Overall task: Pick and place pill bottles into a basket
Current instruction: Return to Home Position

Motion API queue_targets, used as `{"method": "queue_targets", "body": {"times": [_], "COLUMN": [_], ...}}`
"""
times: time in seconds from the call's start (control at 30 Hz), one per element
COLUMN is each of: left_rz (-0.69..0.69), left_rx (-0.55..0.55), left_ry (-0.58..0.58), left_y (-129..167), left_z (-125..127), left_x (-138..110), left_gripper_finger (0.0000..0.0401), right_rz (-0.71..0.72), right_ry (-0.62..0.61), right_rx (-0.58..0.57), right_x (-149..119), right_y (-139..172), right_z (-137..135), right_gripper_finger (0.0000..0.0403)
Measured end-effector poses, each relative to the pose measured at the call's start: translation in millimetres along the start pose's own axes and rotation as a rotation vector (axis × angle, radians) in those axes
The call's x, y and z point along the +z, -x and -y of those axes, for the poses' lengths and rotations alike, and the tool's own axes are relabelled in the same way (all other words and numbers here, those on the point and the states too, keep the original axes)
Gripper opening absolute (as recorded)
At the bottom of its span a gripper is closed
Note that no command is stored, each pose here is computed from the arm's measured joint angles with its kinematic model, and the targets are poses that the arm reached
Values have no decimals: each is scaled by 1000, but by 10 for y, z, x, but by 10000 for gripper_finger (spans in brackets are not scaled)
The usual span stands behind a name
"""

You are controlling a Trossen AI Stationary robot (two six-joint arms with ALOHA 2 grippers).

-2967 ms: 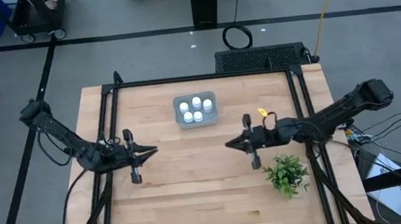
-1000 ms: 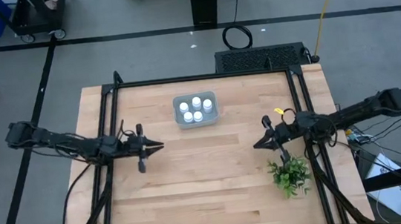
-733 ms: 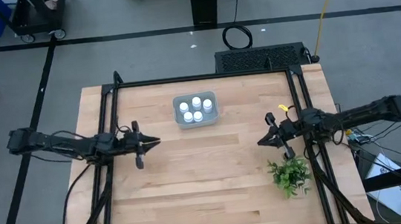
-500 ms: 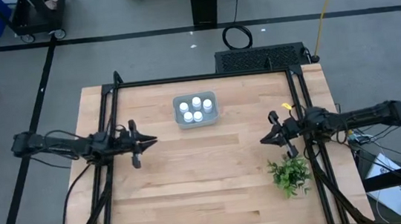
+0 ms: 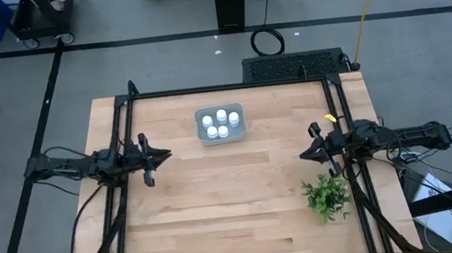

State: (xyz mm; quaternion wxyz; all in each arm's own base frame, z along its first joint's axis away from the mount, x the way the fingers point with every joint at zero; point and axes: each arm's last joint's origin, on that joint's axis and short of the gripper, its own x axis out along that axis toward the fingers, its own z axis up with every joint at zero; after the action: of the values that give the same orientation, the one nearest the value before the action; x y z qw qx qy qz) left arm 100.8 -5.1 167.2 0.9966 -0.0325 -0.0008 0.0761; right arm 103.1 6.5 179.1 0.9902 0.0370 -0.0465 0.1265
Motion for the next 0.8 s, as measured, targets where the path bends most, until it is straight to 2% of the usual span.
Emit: {"method": "queue_targets", "body": {"times": [0.43, 0.6, 0.8], "left_rz": [46, 46, 45], "left_rx": [39, 41, 40], "left_ry": [6, 6, 5], "left_y": [32, 32, 32], "left_z": [-19, -19, -19], "left_x": [41, 40, 40], "left_gripper_finger": [56, 56, 56], "right_rz": [-44, -58, -74], "right_ry": [-32, 18, 4], "right_rx": [-188, -193, -194], "right_x": [-57, -65, -81], "right_y": [84, 85, 86], "right_z": [37, 40, 41], "right_gripper_finger": [9, 8, 7]}}
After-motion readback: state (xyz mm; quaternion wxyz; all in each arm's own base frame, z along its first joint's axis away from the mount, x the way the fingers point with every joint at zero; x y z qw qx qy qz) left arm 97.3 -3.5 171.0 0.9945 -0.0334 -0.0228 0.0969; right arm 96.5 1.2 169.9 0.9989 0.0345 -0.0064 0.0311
